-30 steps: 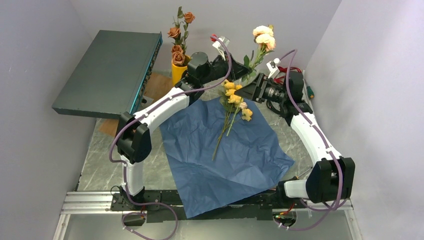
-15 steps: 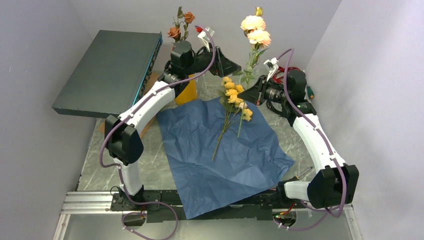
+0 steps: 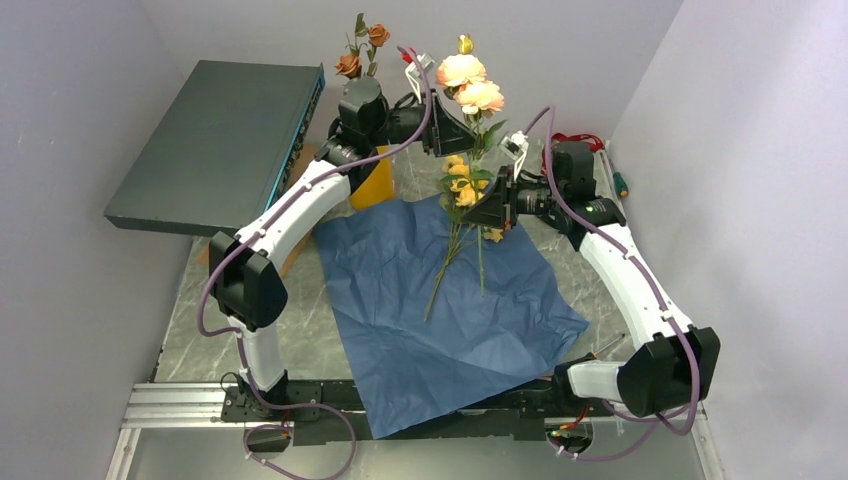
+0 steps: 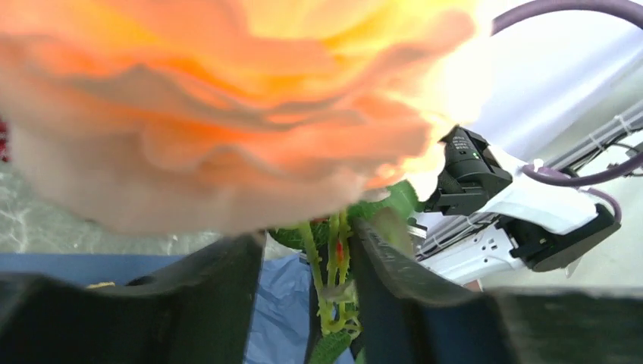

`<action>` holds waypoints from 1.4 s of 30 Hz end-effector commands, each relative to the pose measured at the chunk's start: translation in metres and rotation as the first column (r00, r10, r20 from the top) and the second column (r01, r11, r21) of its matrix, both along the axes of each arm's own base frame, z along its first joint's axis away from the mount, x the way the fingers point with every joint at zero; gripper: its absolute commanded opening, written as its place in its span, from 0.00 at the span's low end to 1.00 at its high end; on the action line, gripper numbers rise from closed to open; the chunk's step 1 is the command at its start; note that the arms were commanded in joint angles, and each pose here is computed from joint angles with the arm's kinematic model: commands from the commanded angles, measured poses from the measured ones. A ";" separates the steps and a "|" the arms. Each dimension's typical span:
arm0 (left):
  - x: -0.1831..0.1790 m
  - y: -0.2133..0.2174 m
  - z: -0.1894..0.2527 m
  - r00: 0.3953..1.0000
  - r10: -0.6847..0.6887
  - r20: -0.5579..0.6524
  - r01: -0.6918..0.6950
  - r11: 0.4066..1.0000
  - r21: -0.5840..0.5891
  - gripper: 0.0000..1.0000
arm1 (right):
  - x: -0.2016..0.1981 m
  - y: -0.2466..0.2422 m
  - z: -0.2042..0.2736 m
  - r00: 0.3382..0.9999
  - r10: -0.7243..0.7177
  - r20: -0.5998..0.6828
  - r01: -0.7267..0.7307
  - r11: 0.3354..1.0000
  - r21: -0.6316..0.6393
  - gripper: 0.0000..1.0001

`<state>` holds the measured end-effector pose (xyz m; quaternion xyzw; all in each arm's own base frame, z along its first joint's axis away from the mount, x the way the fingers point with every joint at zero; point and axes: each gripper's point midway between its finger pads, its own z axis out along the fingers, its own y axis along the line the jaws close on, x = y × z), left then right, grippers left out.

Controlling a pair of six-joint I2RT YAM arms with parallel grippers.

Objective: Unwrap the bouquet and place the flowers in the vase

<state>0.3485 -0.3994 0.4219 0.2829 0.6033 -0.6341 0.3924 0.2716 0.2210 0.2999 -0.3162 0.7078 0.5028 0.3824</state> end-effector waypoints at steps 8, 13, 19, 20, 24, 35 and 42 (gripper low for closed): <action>0.005 0.045 0.055 0.984 0.099 0.151 -0.090 0.994 -0.060 0.00 | 0.004 0.007 0.018 1.000 0.008 -0.027 -0.007 0.999 0.038 0.65; 0.029 0.093 0.083 0.921 0.266 0.284 -0.263 0.964 -0.049 0.00 | 0.010 0.006 0.025 0.999 -0.033 -0.020 0.034 0.998 0.043 0.95; 0.063 0.171 0.129 0.683 0.542 0.489 -0.588 0.806 -0.071 0.00 | 0.011 0.004 0.020 0.999 -0.051 -0.020 0.051 0.998 0.025 1.00; 0.070 0.183 0.136 0.603 0.575 0.553 -0.649 0.756 -0.079 0.00 | 0.011 0.004 0.020 0.998 -0.053 -0.020 0.054 0.998 0.022 1.00; 0.085 0.216 0.165 0.384 0.663 0.643 -0.778 0.607 -0.162 0.00 | 0.012 0.004 0.016 0.998 -0.053 -0.025 0.053 0.998 0.021 1.00; 0.086 0.222 0.205 0.292 0.687 0.666 -0.775 0.578 -0.256 0.00 | 0.013 0.001 0.011 0.998 -0.066 -0.006 0.066 0.998 -0.011 1.00; 0.097 0.215 0.189 0.342 0.685 0.643 -0.774 0.594 -0.220 0.00 | 0.013 -0.002 0.006 0.997 -0.074 -0.006 0.073 0.997 -0.028 1.00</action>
